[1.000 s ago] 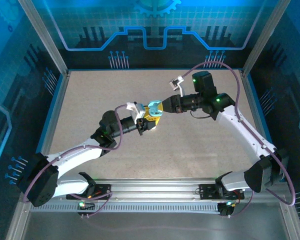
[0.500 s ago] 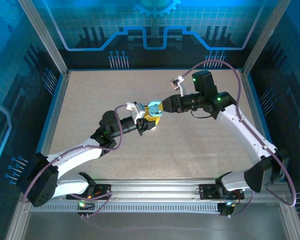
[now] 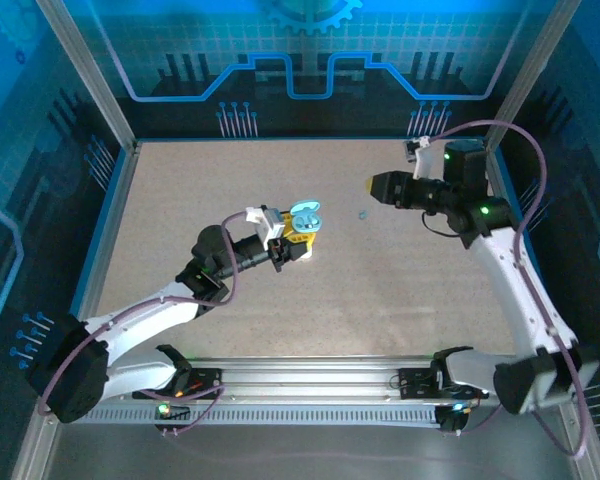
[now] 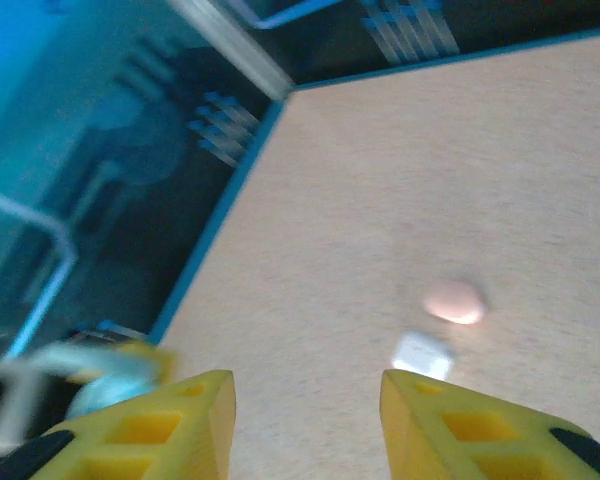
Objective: Insert wireless bluetooth earbuds into charging case
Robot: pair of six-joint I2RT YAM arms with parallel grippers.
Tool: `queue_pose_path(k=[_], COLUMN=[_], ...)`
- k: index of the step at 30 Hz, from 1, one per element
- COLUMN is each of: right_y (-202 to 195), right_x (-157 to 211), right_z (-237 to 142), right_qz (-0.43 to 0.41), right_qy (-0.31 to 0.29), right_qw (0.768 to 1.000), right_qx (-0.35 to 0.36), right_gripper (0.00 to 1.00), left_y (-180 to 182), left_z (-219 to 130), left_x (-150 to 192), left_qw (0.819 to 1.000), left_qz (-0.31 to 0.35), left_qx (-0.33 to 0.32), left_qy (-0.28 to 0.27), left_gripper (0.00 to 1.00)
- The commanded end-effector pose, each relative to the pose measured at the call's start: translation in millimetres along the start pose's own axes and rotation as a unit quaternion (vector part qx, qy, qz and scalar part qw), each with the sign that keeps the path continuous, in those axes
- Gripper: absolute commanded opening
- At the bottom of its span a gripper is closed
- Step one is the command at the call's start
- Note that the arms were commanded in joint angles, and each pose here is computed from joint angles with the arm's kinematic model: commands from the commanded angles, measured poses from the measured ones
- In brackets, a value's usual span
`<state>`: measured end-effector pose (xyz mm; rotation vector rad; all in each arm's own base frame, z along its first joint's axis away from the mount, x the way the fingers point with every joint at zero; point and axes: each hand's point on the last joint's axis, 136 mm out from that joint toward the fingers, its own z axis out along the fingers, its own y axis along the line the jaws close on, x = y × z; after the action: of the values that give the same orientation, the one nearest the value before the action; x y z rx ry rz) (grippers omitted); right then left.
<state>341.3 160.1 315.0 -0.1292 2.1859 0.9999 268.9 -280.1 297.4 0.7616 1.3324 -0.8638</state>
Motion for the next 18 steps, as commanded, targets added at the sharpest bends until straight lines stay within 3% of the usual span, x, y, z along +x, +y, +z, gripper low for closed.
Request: queue_pose_path(k=[1,6,10,18], right_y=[-87,-161,-207,-230], right_x=[28,53,66,82], right_z=[42,100,129,165], right_qz=[0.055,0.084,0.095,0.09], right_qy=[0.083,0.193,0.246,0.289], right_qw=[0.988,0.958,0.93,0.904], right_qx=[0.121,0.195,0.257,0.303], right_gripper=[0.41,0.37,0.37,0.41], left_y=[-4,-6,-10,-10], left_z=[-5,-11,-15,-20], left_x=[-13,-19,-19,-20], left_qw=[1.0,1.0,1.0,1.0], left_qz=[0.01,0.008,0.007,0.013], left_qx=[-0.001,-0.002,-0.001,-0.009], left_qy=[-0.021,-0.027,-0.024,-0.024], left_gripper=[0.36,0.36,0.36,0.36])
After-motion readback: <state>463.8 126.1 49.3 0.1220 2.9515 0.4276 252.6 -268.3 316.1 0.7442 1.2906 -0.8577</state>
